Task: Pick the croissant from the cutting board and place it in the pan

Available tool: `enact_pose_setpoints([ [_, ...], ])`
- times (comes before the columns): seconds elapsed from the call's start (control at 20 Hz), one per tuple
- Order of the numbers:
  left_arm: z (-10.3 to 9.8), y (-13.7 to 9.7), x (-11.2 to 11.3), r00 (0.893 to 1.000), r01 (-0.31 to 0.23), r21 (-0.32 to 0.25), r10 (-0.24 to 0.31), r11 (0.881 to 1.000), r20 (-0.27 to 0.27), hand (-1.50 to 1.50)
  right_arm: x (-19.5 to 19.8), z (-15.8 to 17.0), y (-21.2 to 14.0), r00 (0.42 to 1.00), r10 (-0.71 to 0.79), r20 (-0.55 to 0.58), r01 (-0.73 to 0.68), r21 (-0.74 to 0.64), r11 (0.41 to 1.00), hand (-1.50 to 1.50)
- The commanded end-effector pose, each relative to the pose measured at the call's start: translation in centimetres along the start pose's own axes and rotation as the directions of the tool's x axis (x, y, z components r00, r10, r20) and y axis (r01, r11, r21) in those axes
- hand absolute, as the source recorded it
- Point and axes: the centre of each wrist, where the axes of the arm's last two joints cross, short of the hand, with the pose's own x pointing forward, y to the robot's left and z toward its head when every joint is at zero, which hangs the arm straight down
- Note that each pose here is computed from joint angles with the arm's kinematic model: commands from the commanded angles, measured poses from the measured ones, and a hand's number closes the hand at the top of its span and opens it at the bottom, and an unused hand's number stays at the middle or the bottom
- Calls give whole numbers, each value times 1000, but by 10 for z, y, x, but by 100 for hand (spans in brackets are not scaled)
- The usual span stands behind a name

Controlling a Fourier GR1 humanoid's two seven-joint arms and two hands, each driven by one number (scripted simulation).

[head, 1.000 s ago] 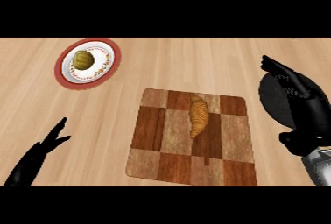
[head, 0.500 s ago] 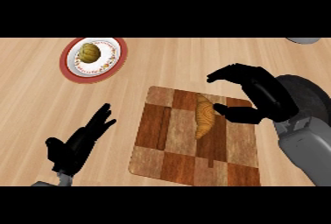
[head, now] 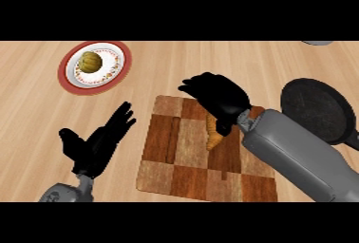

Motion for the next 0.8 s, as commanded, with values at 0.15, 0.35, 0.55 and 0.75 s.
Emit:
enact_pose_setpoints([
  [0.15, -2, 7, 4, 1000, -10, 9, 10, 1000, -16, 0, 62, -37, 22, 864, 486, -134, -399, 408, 821, -150],
  [0.35, 0, -7, 2, 1000, -15, 20, 15, 1000, -5, 0, 118, -58, 24, 790, 603, -109, -448, 569, 690, -150],
  [0.55, 4, -6, 1, 1000, -25, 15, 25, 1000, -8, 0, 124, -68, 50, 723, 684, -98, -413, 732, 541, -150],
  [0.75, -8, 8, 22, 1000, -24, 10, 24, 1000, 0, 0, 127, -58, 74, 691, 711, -130, -378, 773, 510, -150],
])
